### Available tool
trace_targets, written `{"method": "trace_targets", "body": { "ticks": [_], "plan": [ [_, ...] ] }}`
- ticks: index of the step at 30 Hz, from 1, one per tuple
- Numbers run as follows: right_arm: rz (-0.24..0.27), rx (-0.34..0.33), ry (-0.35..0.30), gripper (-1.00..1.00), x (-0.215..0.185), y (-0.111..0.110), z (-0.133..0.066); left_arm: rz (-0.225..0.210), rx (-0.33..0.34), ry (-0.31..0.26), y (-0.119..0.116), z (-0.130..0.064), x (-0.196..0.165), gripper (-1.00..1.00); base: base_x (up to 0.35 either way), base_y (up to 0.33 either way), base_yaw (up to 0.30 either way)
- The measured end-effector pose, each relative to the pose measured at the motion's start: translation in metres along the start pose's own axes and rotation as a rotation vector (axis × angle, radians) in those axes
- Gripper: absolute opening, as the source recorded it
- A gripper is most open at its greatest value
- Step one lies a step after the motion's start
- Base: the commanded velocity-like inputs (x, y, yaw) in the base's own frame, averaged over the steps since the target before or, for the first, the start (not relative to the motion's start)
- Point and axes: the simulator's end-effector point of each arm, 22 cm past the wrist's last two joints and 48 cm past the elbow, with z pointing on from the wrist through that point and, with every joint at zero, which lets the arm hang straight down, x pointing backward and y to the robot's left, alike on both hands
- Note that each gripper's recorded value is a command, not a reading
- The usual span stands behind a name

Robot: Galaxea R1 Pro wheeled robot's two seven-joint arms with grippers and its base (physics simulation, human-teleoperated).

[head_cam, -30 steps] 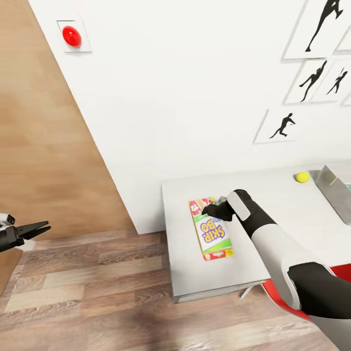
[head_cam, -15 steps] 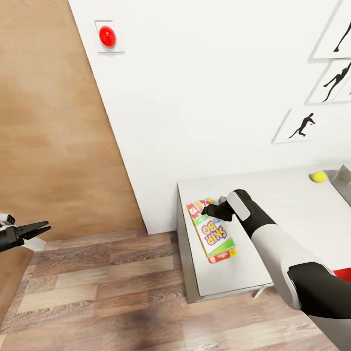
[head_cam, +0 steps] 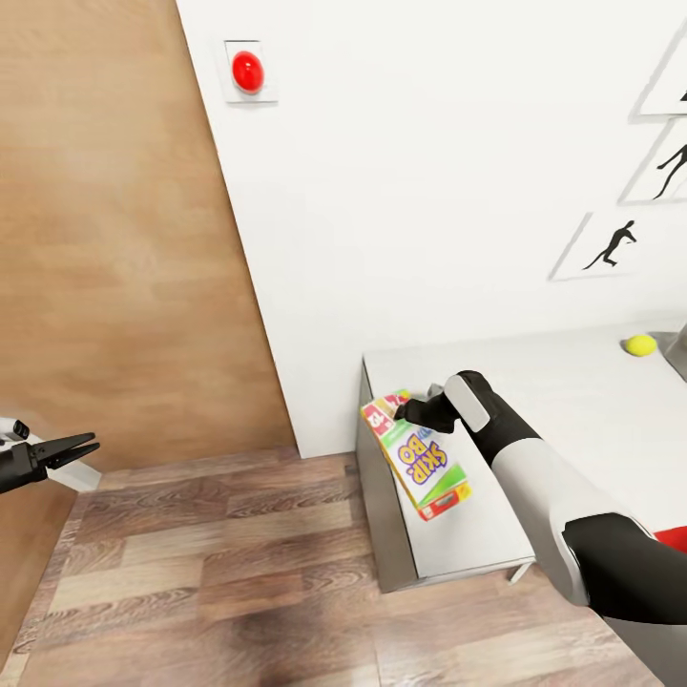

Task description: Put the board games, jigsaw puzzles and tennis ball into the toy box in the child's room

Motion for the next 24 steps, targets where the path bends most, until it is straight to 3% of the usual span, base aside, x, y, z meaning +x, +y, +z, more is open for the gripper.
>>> {"method": "trace_targets", "body": {
  "ticks": [24],
  "plan": [
    [0.009, 0.0, -0.013, 1.0, -0.0059, -0.0053, -0.0042, 0.001, 0.001, 0.0, -0.0007, -0.0002, -0.0001, 1.0, -0.009, 0.02, -0.001]
  ]
}}
